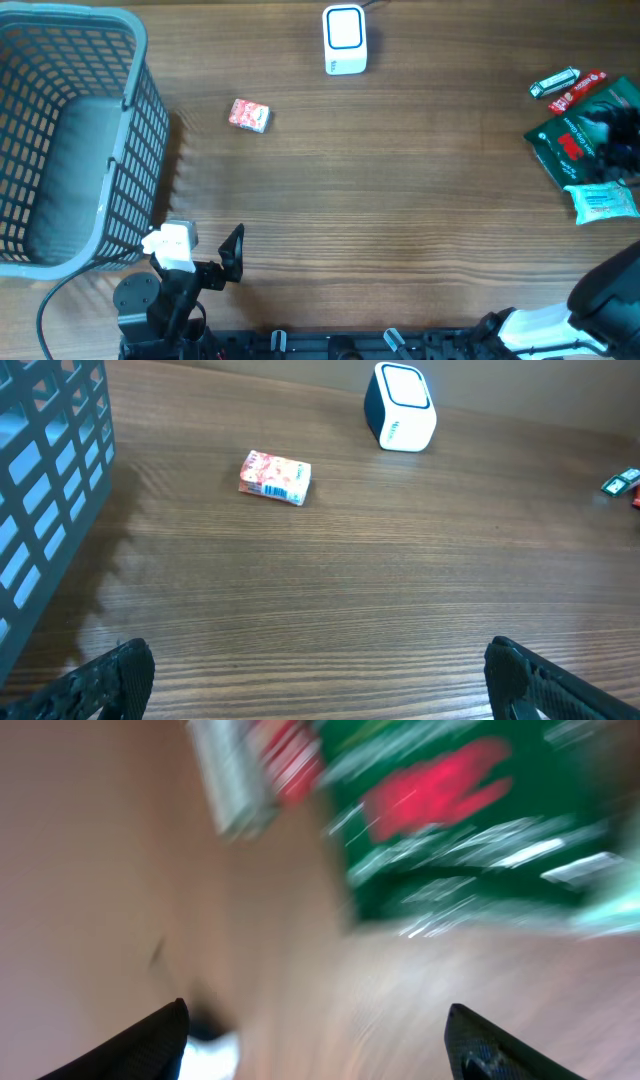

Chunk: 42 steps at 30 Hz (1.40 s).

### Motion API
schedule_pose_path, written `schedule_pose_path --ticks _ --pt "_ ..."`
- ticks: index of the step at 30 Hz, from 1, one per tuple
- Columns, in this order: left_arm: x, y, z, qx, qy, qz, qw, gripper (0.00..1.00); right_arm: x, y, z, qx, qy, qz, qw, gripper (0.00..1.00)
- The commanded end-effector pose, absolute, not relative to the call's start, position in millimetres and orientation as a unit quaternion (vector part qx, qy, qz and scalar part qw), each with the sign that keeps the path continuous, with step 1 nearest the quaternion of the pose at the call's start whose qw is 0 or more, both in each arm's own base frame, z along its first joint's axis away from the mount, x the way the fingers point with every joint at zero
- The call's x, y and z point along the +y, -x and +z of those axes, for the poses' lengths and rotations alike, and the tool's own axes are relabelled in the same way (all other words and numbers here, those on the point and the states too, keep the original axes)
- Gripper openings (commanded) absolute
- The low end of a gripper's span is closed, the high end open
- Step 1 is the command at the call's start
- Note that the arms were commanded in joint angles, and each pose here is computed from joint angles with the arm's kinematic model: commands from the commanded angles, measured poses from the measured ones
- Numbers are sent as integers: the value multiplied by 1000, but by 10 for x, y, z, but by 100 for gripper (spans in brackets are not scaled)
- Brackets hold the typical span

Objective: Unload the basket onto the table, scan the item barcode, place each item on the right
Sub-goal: 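Reach right gripper to the red-white Bellerie tissue box and grasp it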

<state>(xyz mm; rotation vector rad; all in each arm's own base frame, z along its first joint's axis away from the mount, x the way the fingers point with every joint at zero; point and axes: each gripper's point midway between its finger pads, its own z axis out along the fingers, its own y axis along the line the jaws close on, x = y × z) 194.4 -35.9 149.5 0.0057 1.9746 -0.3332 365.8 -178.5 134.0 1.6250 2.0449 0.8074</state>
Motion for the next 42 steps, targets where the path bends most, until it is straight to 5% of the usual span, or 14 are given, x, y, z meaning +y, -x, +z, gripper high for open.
schedule_pose_path --ticks 1,9,12,16,28,42 --pt "-364 -1946 1489 830 -9 -138 541 100 -723 -4001 1751 786 -414 420 184 89" --pt "-364 -1946 1489 830 -9 -138 541 100 2163 -4333 1714 880 -26 410 239 93" --pt "-364 -1946 1490 830 -9 -138 541 100 2747 -4293 1612 882 -6 389 266 79" --pt "-364 -1946 1489 830 -9 -138 541 100 3489 -4192 1375 858 94 407 300 97" --pt "-364 -1946 1489 830 -9 -138 541 100 4015 -4747 836 817 141 430 357 99" --pt "-364 -1946 1489 830 -9 -138 541 100 4079 -4763 150 841 115 430 306 84"
